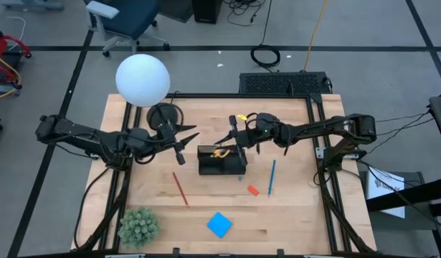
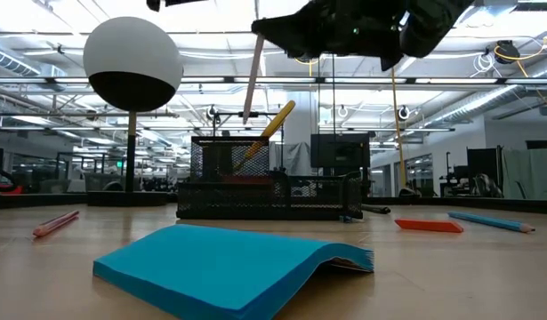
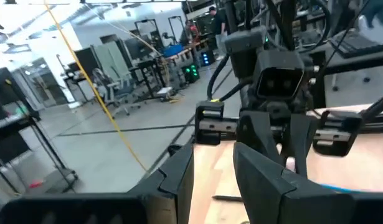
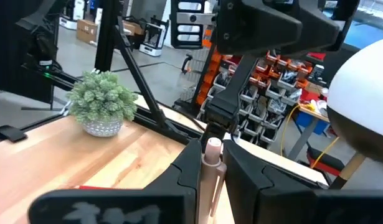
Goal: Pick and place office supplies into organizer
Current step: Put the light pink pen into the desk organizer
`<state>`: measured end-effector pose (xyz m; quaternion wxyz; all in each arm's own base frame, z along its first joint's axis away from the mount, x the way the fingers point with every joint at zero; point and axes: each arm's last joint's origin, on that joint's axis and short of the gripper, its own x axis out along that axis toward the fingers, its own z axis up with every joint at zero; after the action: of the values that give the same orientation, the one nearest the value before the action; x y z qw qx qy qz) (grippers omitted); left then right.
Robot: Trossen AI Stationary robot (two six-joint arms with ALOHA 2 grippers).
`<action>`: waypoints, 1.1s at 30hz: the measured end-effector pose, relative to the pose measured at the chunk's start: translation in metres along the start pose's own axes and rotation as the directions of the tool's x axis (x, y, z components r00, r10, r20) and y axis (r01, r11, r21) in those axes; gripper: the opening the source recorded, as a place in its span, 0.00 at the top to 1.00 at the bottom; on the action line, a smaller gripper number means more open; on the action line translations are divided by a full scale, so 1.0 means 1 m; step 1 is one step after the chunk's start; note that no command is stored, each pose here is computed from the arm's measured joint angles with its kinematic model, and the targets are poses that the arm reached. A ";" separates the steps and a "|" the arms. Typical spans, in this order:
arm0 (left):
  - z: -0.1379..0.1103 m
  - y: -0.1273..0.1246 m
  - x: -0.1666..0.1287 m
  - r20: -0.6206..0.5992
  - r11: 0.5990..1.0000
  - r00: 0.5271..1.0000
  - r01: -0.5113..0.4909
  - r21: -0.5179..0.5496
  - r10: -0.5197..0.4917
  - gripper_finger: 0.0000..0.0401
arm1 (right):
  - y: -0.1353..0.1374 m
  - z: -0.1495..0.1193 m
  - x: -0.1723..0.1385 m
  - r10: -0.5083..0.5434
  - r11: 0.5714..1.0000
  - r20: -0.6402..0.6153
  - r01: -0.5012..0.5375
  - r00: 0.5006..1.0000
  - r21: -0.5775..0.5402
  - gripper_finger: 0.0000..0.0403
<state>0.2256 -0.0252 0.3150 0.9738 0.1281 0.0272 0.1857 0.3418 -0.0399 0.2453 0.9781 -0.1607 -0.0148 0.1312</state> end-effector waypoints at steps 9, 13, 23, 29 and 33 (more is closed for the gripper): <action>-0.008 0.004 0.004 -0.020 1.000 1.000 0.002 -0.022 -0.003 0.70 | -0.008 -0.029 0.009 -0.034 0.999 -0.003 0.034 0.999 0.015 0.91; -0.009 0.003 0.004 -0.034 1.000 0.999 0.015 -0.014 -0.015 0.70 | -0.012 -0.041 0.009 -0.044 0.998 -0.033 0.046 0.998 0.043 0.91; -0.010 0.003 0.004 -0.039 1.000 0.999 0.016 -0.013 -0.017 0.70 | -0.015 -0.050 0.009 -0.048 0.993 -0.058 0.054 0.997 0.109 0.91; -0.010 0.003 0.004 -0.040 1.000 0.999 0.016 -0.013 -0.017 0.70 | -0.015 -0.050 0.009 -0.051 0.988 -0.053 0.058 0.997 0.143 0.86; -0.010 0.003 0.004 -0.040 1.000 0.999 0.016 -0.013 -0.017 0.70 | -0.015 -0.050 0.009 -0.051 0.987 -0.052 0.058 0.997 0.149 0.83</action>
<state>0.2269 -0.0186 0.3062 0.9754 0.1180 0.0464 0.1804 0.3580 -0.0665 0.2029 0.9908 -0.0889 0.0142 0.1014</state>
